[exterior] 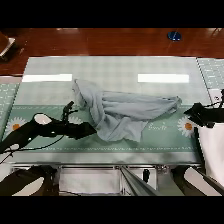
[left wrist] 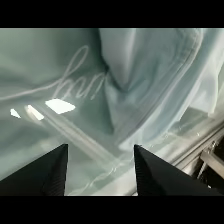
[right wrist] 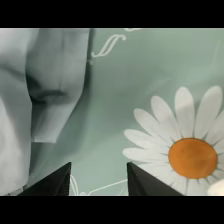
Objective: Fold the shirts.
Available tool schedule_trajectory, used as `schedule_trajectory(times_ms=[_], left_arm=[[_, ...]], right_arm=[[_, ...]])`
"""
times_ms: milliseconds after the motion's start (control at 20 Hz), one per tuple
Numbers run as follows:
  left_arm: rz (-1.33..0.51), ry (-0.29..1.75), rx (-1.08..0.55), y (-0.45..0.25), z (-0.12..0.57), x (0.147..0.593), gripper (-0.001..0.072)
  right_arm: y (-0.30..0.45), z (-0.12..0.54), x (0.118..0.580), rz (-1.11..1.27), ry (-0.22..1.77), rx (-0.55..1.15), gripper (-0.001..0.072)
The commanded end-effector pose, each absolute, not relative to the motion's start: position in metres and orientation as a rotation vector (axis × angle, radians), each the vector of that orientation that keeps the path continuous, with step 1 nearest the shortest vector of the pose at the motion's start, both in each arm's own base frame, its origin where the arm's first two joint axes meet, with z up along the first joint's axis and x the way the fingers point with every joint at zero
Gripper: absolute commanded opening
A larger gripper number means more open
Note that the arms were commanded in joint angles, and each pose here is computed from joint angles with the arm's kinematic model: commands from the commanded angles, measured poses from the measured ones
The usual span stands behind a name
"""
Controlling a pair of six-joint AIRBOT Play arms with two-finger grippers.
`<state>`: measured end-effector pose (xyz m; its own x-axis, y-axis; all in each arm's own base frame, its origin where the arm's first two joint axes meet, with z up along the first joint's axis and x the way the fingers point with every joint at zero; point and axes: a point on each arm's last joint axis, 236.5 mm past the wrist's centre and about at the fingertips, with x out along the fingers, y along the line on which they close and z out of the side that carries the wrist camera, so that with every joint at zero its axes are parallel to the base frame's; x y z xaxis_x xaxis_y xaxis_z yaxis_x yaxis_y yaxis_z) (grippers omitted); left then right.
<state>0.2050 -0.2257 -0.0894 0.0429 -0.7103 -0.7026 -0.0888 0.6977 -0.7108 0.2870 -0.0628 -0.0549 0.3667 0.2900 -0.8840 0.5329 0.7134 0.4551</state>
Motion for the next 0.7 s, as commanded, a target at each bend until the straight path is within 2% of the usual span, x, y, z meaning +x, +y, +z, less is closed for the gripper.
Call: schedule_trajectory(times_ms=[0,150,200,250,300,400,650], left_arm=[[-0.512,1.428,-0.721,-0.255,-0.1,0.212,0.0506],[-0.556,1.439,-0.69,-0.278,-0.1,0.218,0.0504],[-0.571,1.441,-0.679,-0.285,-0.099,0.222,0.0449],[-0.586,1.445,-0.678,-0.29,-0.097,0.226,0.0168],[-0.618,1.432,-0.662,-0.294,-0.093,0.23,0.0021],[-0.668,1.4,-0.652,-0.297,-0.079,0.24,0.002],[-0.643,1.382,-0.709,-0.282,-0.072,0.259,0.002]], right_arm=[[-0.058,-0.055,0.288,-0.161,1.211,0.821,0.0403],[-0.06,-0.055,0.289,-0.165,1.205,0.819,0.0403],[-0.06,-0.055,0.29,-0.167,1.202,0.819,0.0403],[-0.061,-0.055,0.291,-0.17,1.197,0.819,0.0403],[-0.063,-0.054,0.292,-0.175,1.187,0.818,0.0403],[-0.067,-0.051,0.302,-0.182,1.151,0.828,0.0403],[-0.068,-0.046,0.333,-0.119,1.155,0.899,0.0403]])
